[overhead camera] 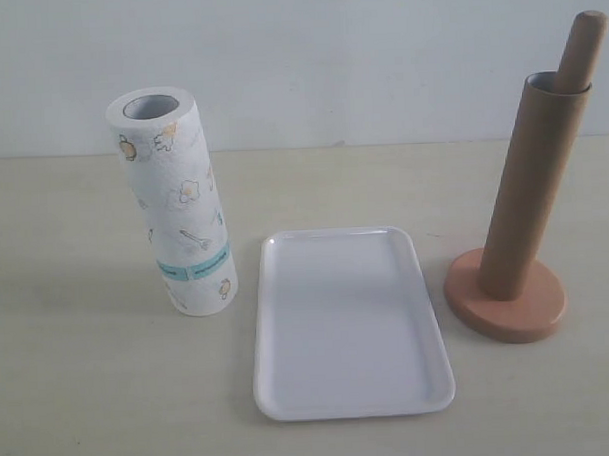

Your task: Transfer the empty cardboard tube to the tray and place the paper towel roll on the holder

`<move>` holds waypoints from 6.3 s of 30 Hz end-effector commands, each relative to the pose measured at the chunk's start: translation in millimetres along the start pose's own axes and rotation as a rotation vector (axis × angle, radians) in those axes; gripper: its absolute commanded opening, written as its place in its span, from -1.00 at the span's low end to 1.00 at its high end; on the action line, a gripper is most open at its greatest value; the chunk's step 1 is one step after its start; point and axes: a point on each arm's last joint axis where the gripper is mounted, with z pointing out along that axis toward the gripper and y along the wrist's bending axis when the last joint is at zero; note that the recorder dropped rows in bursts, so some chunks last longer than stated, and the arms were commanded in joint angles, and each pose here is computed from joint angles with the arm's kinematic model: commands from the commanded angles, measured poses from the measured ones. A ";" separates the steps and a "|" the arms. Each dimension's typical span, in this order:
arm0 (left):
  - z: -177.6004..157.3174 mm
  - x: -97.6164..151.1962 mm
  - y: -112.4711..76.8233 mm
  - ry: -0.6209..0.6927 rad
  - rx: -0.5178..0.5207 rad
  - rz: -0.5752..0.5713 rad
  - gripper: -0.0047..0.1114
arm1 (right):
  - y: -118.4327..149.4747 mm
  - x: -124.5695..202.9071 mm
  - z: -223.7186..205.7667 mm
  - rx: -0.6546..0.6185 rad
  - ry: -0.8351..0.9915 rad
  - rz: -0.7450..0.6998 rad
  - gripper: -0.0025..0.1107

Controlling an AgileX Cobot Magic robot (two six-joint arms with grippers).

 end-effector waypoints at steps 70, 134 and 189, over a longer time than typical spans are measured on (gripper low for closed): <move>0.1 0.1 -0.1 -0.007 0.000 -0.010 -0.85 | 57.7 71.5 149.5 -0.118 -0.055 -0.073 -0.90; 0.1 0.1 -0.1 -0.007 0.000 -0.010 -0.85 | 89.3 -199.7 93.3 -0.296 -0.365 -0.105 -0.96; 0.1 0.1 -0.1 -0.007 0.000 -0.010 -0.85 | 203.6 67.0 270.0 -0.270 1.124 0.067 -0.61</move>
